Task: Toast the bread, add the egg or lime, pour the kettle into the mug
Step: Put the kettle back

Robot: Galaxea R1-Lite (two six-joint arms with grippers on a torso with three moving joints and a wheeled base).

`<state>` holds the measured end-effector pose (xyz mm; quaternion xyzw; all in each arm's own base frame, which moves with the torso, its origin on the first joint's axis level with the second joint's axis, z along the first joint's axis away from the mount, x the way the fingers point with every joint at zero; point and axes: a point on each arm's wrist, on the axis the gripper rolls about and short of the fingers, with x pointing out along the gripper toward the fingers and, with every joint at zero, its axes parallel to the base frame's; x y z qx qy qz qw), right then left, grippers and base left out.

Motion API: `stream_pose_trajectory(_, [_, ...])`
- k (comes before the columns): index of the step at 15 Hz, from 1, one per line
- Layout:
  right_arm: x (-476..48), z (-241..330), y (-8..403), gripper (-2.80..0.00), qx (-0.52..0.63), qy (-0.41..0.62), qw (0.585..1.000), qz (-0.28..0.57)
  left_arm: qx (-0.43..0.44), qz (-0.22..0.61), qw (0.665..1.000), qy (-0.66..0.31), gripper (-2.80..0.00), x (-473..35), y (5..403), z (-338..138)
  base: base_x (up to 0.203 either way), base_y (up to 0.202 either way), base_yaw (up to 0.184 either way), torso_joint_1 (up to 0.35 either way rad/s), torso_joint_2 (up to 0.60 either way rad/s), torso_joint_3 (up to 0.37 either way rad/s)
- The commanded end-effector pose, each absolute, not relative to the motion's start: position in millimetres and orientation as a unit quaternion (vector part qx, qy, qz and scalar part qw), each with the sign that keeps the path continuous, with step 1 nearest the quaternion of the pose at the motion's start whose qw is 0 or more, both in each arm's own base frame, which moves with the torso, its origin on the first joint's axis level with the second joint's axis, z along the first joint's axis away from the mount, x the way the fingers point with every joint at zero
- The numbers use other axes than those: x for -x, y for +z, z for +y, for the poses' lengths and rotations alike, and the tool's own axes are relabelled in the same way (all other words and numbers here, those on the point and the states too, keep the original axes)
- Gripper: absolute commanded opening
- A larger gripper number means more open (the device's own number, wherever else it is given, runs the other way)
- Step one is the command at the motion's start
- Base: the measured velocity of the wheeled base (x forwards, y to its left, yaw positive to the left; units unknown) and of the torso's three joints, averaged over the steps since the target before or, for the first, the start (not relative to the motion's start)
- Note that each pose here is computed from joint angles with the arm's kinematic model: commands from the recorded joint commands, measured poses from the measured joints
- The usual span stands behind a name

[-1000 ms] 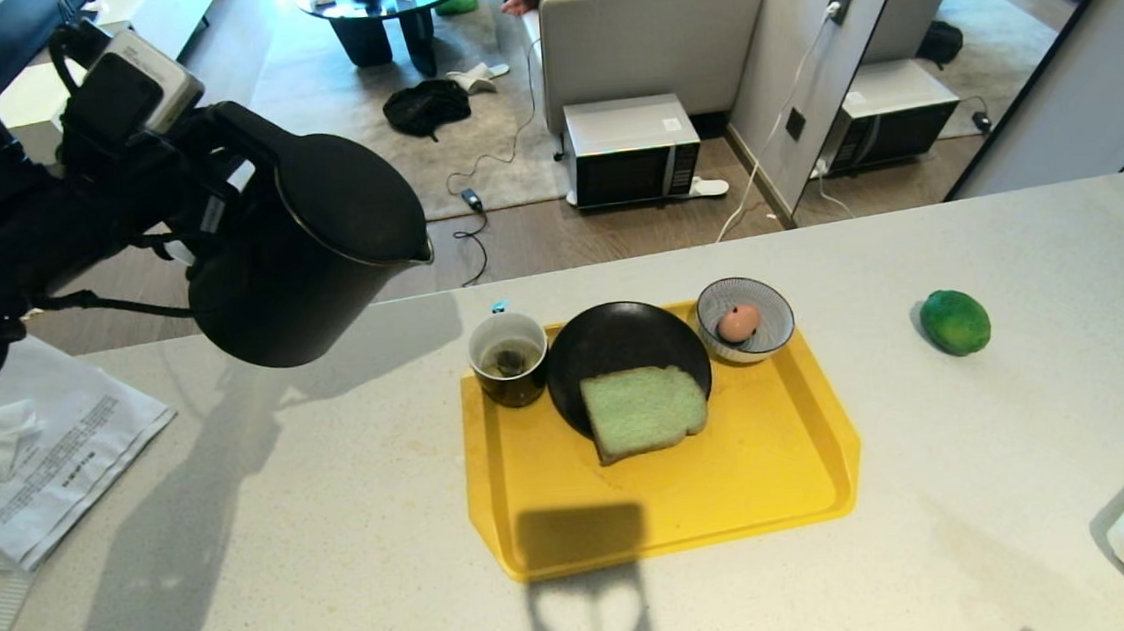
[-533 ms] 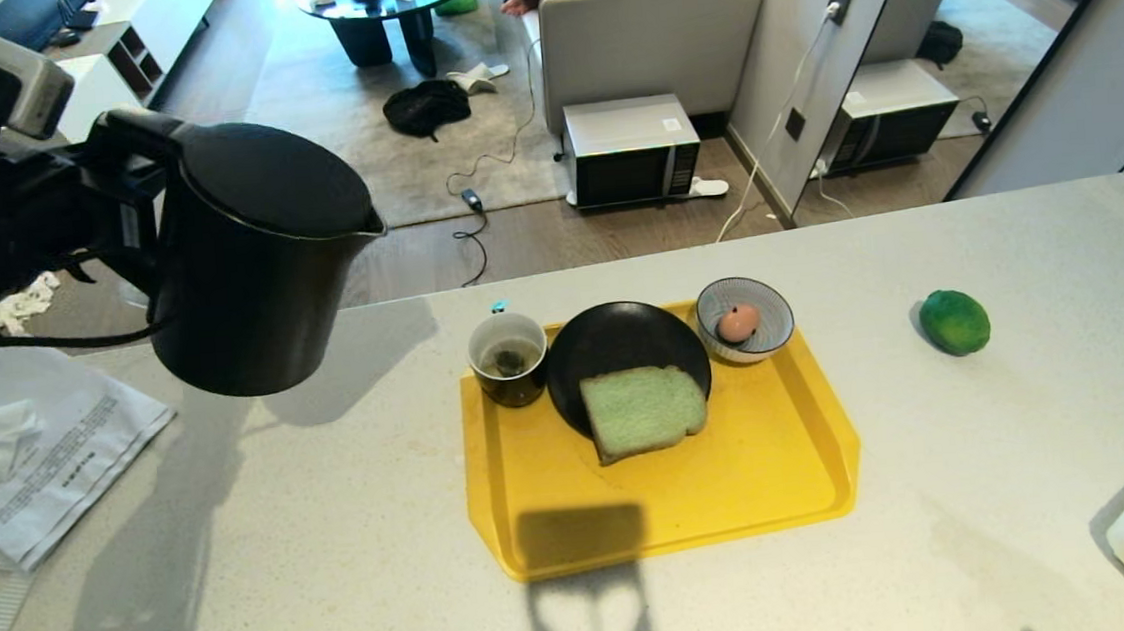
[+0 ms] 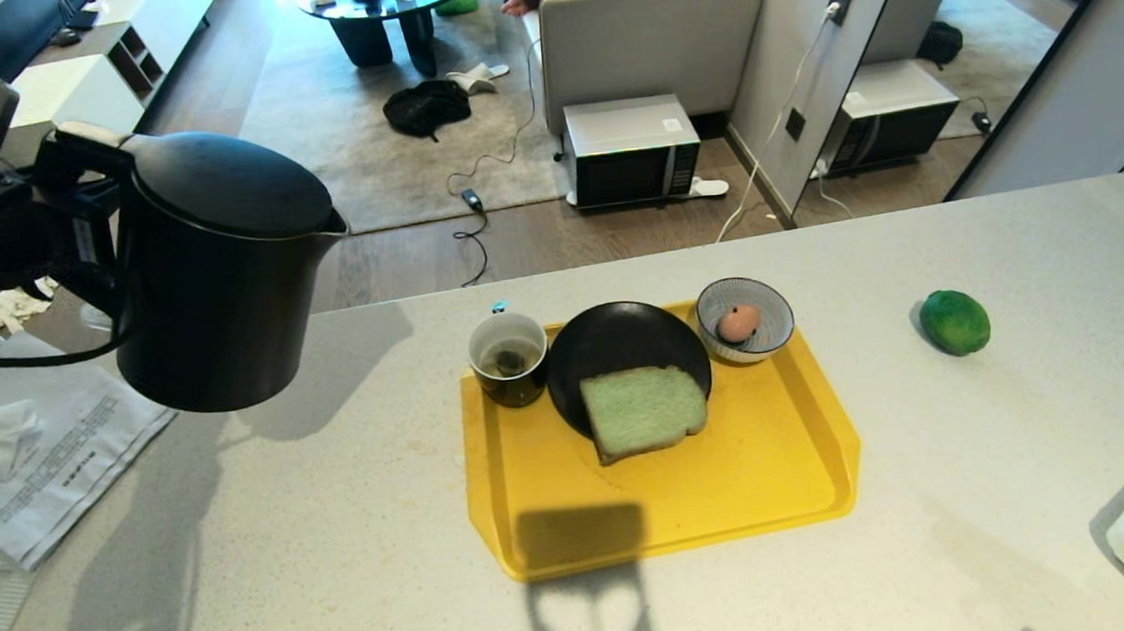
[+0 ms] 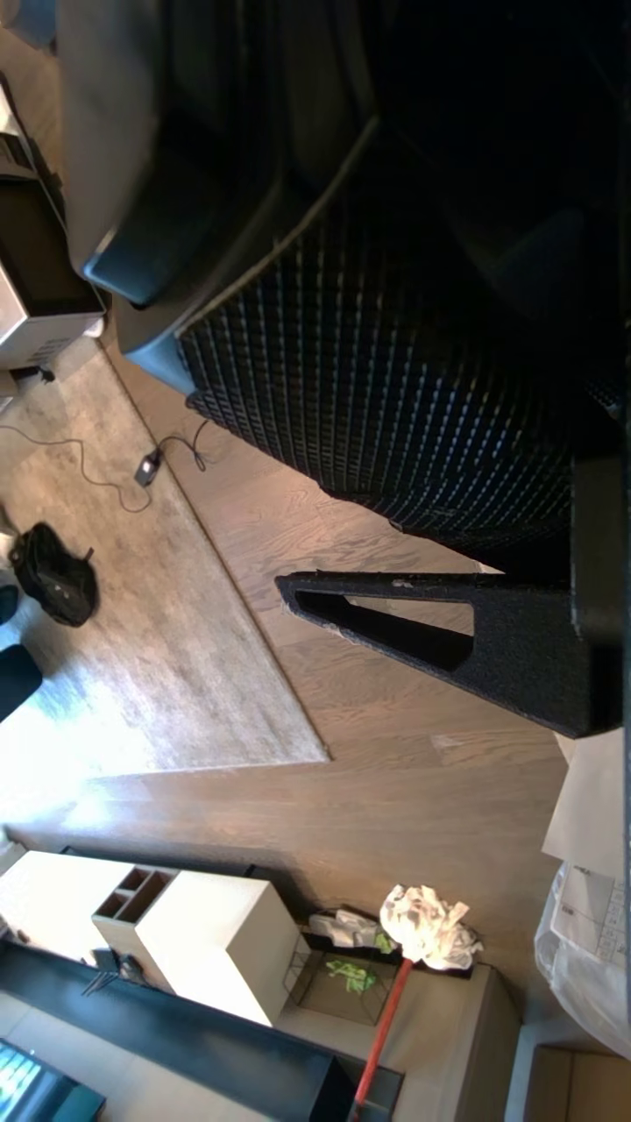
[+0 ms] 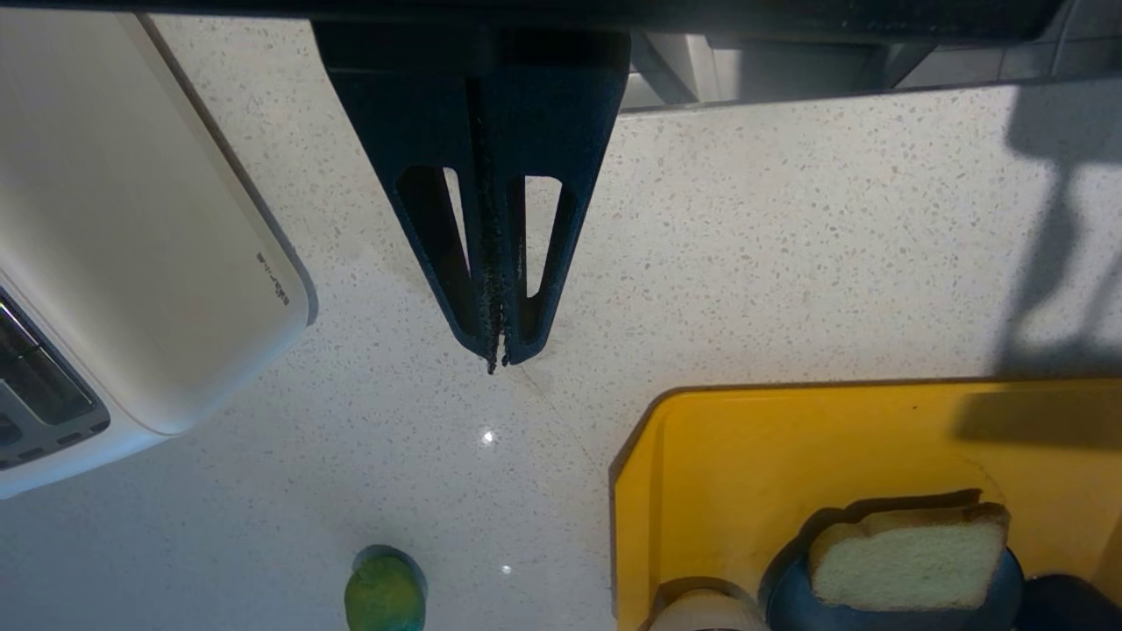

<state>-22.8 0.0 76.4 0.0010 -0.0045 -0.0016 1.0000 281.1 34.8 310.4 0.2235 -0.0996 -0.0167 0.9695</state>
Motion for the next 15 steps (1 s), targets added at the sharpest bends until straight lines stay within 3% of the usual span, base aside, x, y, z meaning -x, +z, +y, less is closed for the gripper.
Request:
stream_pose_trajectory(1, [22.7, 0.0, 76.0, -2.80, -0.001, -0.002, 1.000, -0.004, -0.225, -0.120, 0.967, -0.025, -2.80, -273.1, 319.3, 25.2, 0.000, 0.000, 0.000, 0.000, 0.00, 0.000])
stream_pose_trajectory(9, [22.7, 0.0, 76.0, -2.80, -0.001, -0.002, 1.000, -0.004, -0.218, -0.111, 0.970, -0.016, -2.80, -256.5, 309.3, 25.9, 0.000, 0.000, 0.000, 0.000, 0.00, 0.000])
stream_pose_trajectory(15, [22.8, 0.0, 76.4, -2.80, -0.001, -0.002, 1.000, -0.004, -0.100, -0.068, 0.993, -0.015, -2.80, -254.0, 285.1, 17.7, 0.000, 0.000, 0.000, 0.000, 0.00, 0.000])
